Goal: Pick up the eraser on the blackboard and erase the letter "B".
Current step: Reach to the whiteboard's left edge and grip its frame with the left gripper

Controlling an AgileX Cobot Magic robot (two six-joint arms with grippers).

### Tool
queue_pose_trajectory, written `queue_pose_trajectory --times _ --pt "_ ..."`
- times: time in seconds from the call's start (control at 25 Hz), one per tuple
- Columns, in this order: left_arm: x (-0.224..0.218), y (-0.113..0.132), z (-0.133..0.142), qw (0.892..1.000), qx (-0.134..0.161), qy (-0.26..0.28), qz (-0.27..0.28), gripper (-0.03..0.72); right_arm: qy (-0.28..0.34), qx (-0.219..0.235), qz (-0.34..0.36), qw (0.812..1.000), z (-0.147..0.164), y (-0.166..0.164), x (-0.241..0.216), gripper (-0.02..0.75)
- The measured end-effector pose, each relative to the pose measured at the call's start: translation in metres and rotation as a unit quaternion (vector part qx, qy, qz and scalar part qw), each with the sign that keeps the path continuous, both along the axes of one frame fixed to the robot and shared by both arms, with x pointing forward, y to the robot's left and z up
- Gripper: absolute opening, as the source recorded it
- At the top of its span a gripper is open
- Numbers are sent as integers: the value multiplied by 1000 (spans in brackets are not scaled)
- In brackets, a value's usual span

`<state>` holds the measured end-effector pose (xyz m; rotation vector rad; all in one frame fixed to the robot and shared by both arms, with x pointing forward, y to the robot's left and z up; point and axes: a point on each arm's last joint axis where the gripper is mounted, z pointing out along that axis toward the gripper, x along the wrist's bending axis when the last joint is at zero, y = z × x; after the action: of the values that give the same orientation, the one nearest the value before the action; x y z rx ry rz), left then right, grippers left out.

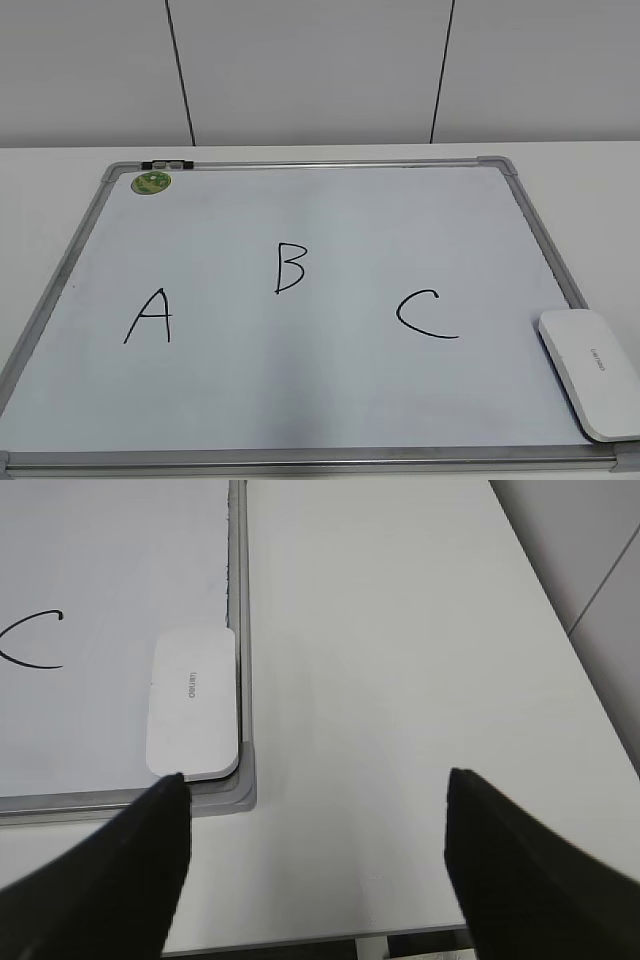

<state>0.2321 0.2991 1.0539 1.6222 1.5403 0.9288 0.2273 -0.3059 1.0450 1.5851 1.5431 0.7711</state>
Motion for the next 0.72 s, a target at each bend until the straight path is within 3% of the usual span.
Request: queue_pose_trajectory --times 0.72 --pt "0 0 0 1000 -1 0 0 605 0 0 0 1000 0 0 0 587"
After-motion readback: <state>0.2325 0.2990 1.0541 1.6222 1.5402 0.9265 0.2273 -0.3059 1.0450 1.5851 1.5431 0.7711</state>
